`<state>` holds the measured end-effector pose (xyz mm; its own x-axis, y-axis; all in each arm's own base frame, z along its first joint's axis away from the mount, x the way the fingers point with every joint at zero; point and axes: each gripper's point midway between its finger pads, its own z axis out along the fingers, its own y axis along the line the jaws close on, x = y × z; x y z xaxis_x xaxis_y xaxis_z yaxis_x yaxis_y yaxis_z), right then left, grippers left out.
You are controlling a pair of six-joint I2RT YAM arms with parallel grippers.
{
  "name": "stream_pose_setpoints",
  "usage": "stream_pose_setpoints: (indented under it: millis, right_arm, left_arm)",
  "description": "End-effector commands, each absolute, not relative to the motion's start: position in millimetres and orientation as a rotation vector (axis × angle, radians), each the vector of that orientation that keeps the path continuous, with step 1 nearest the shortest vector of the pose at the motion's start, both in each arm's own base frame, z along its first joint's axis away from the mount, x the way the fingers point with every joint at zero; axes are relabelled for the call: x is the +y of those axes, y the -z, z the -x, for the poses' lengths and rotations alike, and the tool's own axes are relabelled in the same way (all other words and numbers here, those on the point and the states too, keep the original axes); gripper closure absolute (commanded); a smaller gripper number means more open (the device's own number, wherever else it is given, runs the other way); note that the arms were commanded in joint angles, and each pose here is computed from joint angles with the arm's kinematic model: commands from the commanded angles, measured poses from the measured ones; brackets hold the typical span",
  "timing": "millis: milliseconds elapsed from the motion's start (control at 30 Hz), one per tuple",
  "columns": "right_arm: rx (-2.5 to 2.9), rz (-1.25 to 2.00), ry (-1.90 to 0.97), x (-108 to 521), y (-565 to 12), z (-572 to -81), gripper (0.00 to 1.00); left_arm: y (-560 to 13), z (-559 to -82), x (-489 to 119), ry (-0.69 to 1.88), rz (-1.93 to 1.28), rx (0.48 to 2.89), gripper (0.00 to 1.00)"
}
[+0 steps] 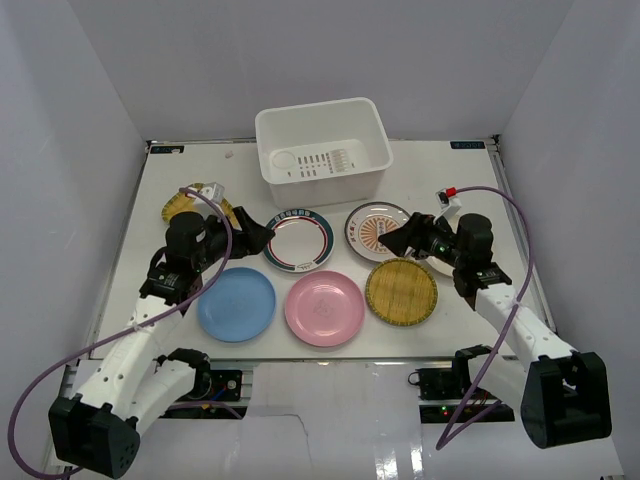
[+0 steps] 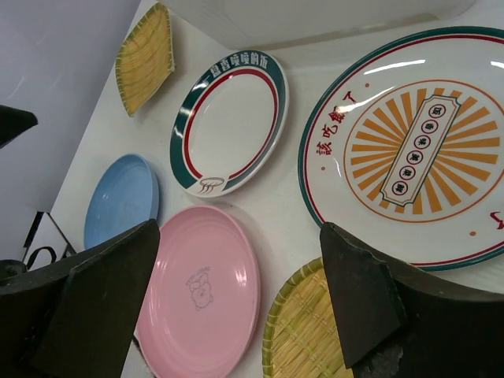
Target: Place the plates into the plastic bin on the countertop
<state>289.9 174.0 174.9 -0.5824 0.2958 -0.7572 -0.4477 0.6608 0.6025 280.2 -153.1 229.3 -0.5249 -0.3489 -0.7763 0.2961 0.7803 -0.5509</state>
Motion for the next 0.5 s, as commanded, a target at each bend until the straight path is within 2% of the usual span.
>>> stream_pose_setpoints:
  millis: [0,100,233,333,467]
  right_arm:
    - [1.884,0.173,-1.039,180,-186,-281,0.12]
    - [1.877,0.181,-1.042,181,-185,-277,0.14]
    - [1.893,0.191,-1.047,184,-179,-275,0.2]
    - [1.902,0.214,-1.076,191,-175,-270,0.23]
    - [1.911,0.256,-1.104,202,-174,-262,0.24]
  left_arm:
    - [-228,-284,-147,0.769,0.104,1.994,0.15]
    - [-223,-294,-134,0.68,0.184,2.021,0.16]
    - [-212,-304,-108,0.515,0.323,2.031,0.23]
    - [-193,-314,-71,0.307,0.474,2.033,0.26]
    - [-174,-327,-18,0.175,0.694,2.0,0.26]
